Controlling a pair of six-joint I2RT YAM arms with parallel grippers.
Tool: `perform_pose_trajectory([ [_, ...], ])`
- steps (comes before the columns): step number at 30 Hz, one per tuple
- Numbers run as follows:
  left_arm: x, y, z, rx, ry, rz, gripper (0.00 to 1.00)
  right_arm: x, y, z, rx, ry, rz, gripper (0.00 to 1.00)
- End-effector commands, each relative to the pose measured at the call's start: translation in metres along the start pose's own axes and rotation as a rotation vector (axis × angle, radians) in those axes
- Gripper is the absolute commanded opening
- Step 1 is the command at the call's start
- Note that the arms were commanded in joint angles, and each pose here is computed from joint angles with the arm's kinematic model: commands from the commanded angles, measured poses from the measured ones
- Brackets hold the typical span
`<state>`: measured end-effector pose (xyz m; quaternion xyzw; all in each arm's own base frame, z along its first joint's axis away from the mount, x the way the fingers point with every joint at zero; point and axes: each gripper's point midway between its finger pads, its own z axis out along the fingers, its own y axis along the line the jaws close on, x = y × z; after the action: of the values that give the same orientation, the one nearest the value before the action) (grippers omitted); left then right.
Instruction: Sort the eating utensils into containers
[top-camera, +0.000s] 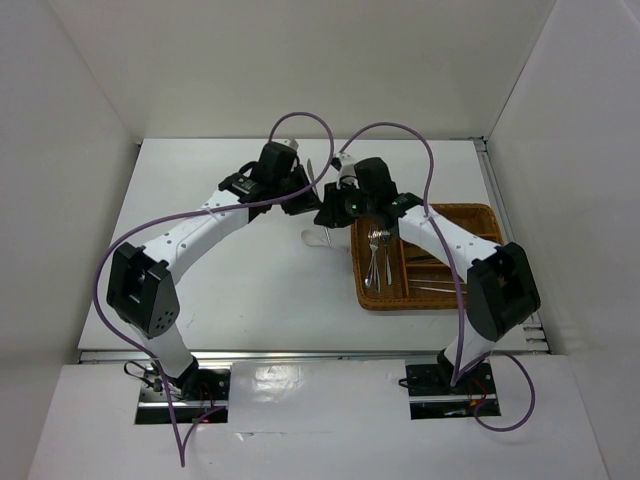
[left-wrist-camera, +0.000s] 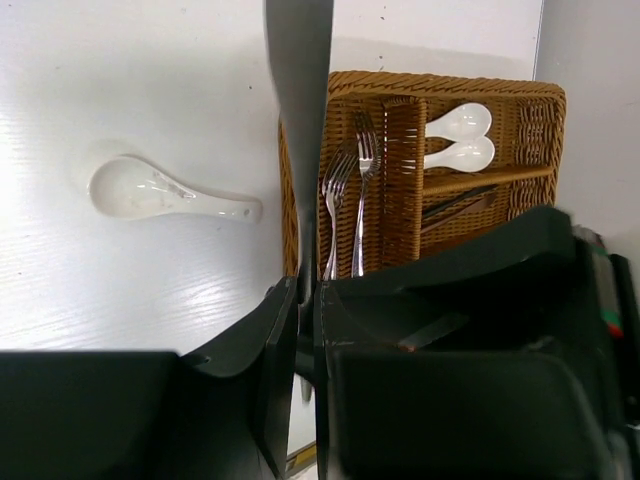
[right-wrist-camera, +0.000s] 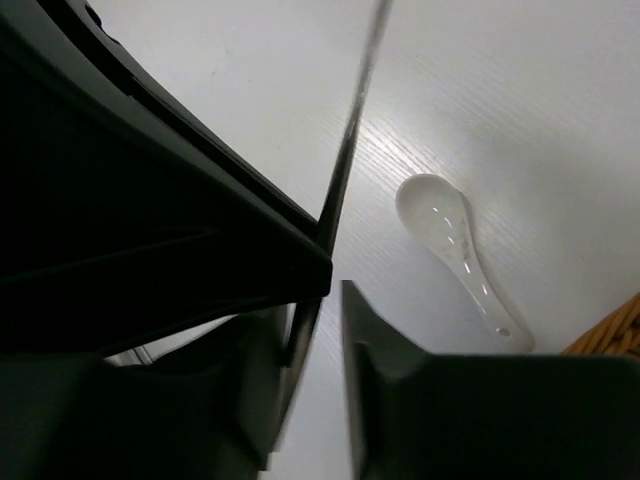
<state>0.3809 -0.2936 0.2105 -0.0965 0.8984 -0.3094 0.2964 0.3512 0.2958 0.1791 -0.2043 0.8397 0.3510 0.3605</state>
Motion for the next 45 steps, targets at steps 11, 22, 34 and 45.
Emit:
perform_pose_trajectory([
  [11, -0.047, 0.023, -0.033, -0.149, -0.158, -0.048, 0.59, -0.029, -0.086, -0.033, 0.514, -0.161, 0.126, 0.0],
  [22, -0.068, 0.087, -0.058, -0.309, -0.257, -0.125, 0.75, 0.049, -0.208, -0.19, 1.158, -0.29, 0.917, 0.0],
  [34, -0.063, 0.104, -0.041, -0.325, -0.198, -0.121, 0.77, 0.118, -0.229, -0.223, 1.37, -0.317, 1.321, 0.0],
  [45, -0.067, 0.123, -0.031, -0.342, -0.166, -0.12, 0.77, 0.135, -0.232, -0.2, 1.364, -0.258, 1.447, 0.0],
])
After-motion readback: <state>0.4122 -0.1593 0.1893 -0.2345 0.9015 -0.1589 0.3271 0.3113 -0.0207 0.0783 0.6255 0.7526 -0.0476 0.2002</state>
